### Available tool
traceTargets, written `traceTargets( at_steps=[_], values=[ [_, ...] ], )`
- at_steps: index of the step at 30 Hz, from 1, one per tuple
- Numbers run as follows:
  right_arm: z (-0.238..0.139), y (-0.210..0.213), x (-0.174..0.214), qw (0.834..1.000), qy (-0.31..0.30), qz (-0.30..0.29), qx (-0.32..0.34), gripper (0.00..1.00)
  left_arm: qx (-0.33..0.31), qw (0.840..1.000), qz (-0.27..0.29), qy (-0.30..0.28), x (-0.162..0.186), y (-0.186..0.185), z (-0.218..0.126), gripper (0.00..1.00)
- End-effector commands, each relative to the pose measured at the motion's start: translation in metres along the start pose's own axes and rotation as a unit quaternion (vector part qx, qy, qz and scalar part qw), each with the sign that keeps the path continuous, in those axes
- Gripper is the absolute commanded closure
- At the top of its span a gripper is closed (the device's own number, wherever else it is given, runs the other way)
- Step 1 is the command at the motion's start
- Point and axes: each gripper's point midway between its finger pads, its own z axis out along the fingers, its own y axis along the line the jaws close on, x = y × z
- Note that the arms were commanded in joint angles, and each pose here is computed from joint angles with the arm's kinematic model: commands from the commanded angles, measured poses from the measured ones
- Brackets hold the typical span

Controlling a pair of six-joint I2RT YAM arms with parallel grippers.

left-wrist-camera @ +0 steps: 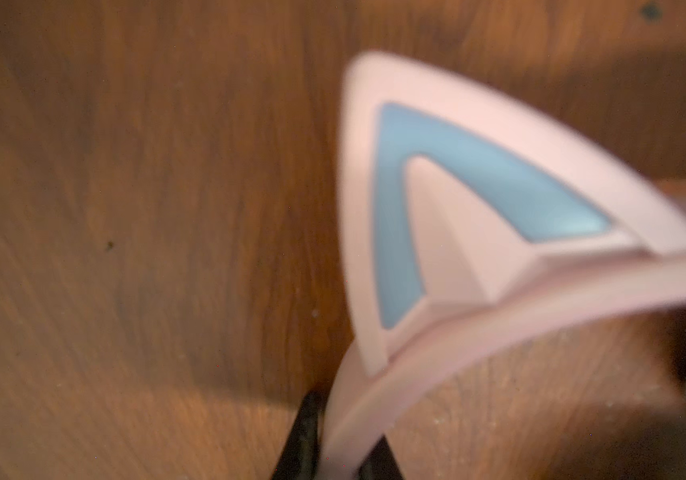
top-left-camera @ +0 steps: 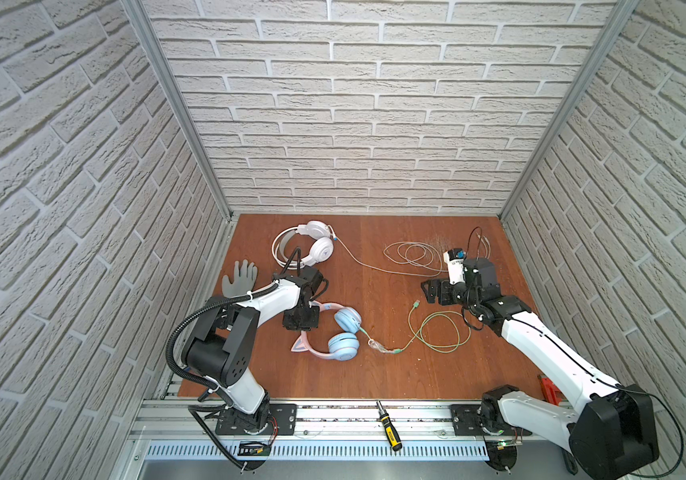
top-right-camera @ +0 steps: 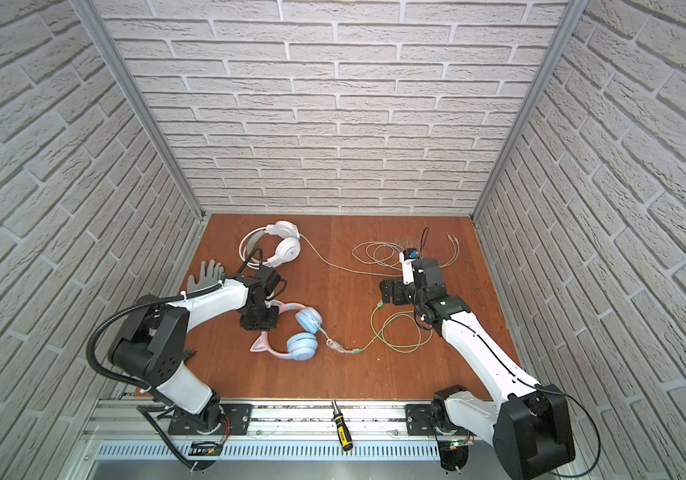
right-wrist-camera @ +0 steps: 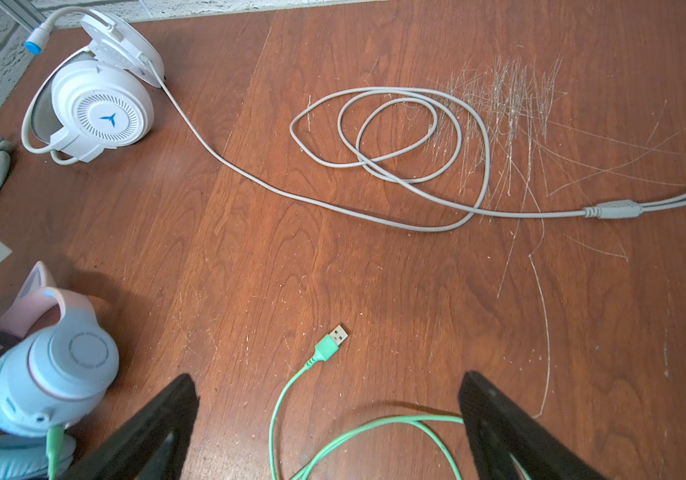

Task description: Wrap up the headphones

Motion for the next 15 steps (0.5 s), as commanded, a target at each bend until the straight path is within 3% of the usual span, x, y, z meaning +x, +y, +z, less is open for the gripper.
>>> traceTargets(
  at_steps=[1,4,8,15],
  values=[
    [-0.001,0.009,-0.018,1.000,-0.025,-0.009,-0.013,0.01,-0.038,0.999,-0.019,0.017,0.009,0.013,0.006,0.92],
    [0.002,0.013,-0.019,0.999,-0.014,-0.019,-0.024,0.01,-0.021,0.999,-0.028,0.011,0.005,0.007,0.000,1.00],
    [0.003,0.023,-0.017,0.998,0.006,-0.041,-0.049,0.00,-0.010,1.000,-0.019,-0.001,-0.003,0.002,-0.013,1.00],
    [-0.001,0.069,-0.009,0.980,0.062,-0.056,-0.181,0.02,0.050,0.998,0.023,0.002,-0.012,-0.020,-0.042,1.00]
  ],
)
